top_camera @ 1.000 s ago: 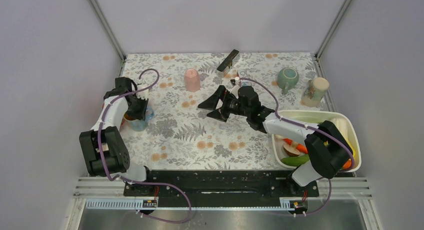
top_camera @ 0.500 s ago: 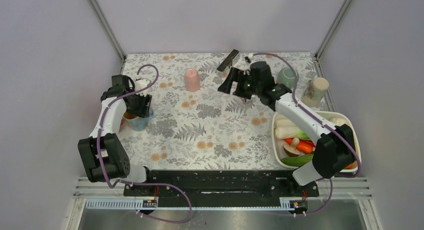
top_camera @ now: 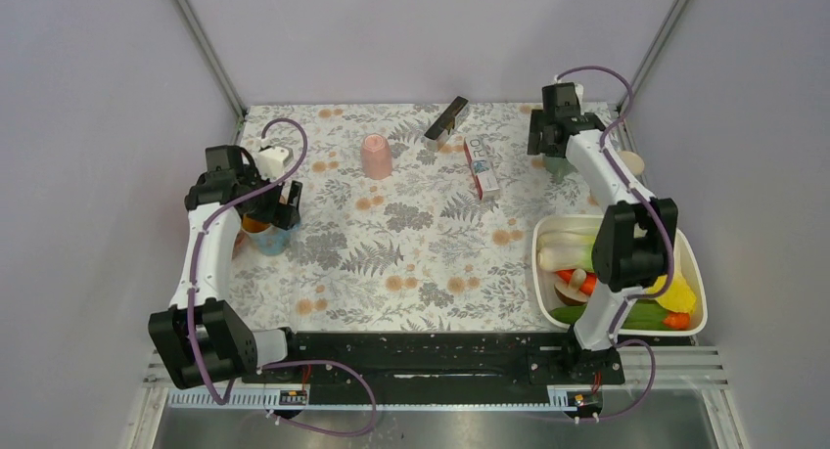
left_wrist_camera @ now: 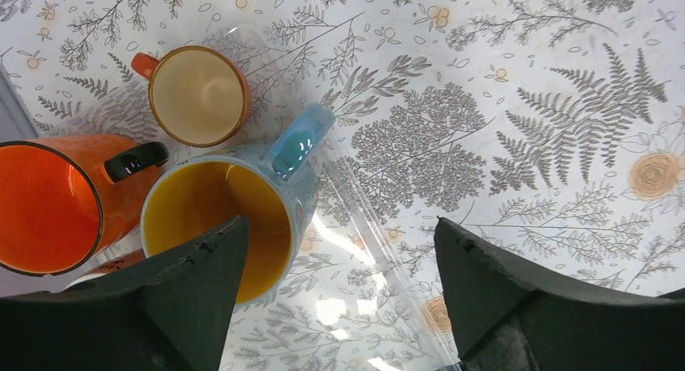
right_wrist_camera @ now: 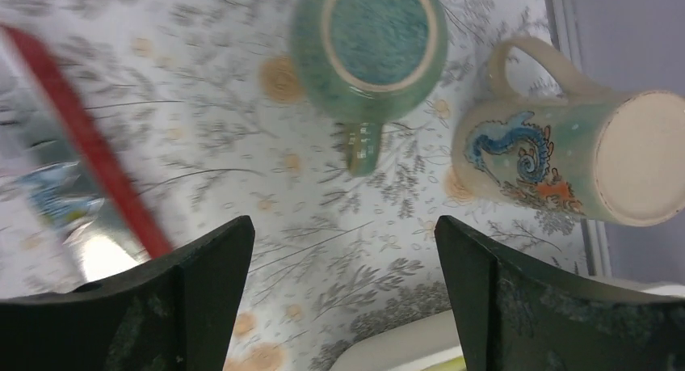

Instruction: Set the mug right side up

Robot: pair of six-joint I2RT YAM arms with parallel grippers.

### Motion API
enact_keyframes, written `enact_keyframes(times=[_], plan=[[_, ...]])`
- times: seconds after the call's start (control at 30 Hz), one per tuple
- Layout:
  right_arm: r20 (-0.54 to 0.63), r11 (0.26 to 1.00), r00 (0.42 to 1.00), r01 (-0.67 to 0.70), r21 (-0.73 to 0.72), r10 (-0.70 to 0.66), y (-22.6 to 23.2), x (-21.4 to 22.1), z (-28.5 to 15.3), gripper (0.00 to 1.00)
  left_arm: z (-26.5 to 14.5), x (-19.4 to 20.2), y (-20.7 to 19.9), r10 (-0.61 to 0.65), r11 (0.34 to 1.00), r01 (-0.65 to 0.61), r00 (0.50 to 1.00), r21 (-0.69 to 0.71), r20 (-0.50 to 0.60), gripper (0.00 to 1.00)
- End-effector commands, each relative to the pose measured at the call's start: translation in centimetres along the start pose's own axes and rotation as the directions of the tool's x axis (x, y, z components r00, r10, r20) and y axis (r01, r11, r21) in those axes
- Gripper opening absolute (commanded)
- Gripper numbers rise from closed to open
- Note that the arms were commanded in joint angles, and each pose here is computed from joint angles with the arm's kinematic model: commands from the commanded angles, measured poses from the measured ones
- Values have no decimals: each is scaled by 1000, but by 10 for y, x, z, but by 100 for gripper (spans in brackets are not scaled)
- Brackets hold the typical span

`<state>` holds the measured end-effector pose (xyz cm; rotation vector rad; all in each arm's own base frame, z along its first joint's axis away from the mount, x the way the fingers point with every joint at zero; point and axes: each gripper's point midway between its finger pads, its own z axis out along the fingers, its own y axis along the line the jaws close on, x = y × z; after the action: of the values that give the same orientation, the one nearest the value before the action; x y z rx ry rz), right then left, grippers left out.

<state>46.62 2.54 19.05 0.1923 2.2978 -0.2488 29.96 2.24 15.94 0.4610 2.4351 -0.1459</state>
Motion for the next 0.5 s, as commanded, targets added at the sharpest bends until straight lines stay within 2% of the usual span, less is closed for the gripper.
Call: enact_keyframes(times=[0.0, 0.1, 0.2, 0.47], plan=[[-117, 983, 992, 62, 172, -43, -42, 23, 47, 90, -18, -32, -5, 32, 999, -34, 993, 20, 115, 88], [-172, 981, 984, 66, 182, -34, -46, 37, 75, 87, -19, -33, -6, 28, 999, -32, 993, 31, 111, 89], [-198, 987, 980, 60, 152, -29, -44, 45, 96, 79, -18, -34, -5, 28, 999, -31, 993, 32, 110, 89], [-239, 986, 970, 72, 148, -35, -50, 56, 123, 70, -19, -46, -4, 5, 999, -11, 992, 45, 129, 89]])
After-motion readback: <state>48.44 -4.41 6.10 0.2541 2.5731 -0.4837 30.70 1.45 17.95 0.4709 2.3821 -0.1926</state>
